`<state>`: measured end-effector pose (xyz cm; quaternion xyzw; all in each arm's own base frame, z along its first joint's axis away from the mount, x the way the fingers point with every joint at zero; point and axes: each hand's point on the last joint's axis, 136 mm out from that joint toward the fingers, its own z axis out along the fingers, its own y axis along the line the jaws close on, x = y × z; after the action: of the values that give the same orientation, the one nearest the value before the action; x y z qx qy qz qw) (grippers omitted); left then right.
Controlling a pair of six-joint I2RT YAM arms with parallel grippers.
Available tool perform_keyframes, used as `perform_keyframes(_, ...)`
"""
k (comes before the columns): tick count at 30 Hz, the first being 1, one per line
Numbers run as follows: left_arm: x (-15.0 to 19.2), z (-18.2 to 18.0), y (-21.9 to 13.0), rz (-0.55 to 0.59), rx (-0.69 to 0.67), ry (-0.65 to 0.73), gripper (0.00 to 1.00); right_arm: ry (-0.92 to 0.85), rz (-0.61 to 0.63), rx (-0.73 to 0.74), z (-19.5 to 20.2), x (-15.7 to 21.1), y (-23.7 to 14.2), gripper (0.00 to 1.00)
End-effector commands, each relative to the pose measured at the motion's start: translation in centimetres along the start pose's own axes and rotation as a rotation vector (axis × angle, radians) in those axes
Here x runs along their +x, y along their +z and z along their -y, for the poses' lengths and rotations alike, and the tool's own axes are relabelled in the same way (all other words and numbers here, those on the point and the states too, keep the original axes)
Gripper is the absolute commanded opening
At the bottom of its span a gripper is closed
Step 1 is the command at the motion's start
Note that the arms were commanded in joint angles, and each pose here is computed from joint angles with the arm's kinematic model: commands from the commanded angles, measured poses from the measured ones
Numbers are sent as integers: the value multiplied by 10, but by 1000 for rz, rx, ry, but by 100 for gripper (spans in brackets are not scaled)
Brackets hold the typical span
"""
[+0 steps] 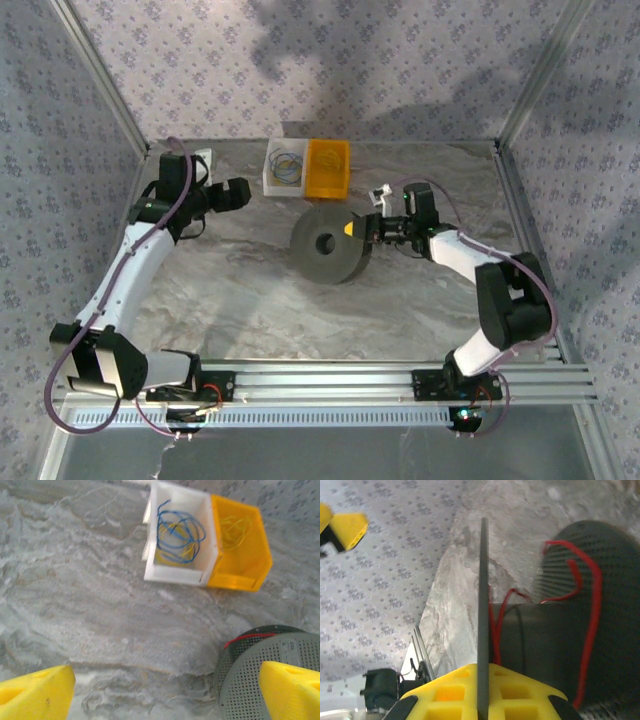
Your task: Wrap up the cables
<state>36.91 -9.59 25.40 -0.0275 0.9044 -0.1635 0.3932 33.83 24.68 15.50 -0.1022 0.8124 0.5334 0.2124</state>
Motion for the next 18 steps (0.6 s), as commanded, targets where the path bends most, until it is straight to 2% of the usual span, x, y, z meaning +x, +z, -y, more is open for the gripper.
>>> perform_keyframes(1,-6,-7,-17,53,-44,4,99,4,34,-5,4,-9,13,0)
perform_keyframes(7,2,-16,-16,51,-82,9,100,72,-2,94,40,9,30,0)
perform_keyframes(13,9,-23,-13,42,-107,8,100,63,-59,227,65,25,36,15)
perform_keyframes(18,13,-25,-10,38,-114,6,100,42,-87,292,72,27,33,26)
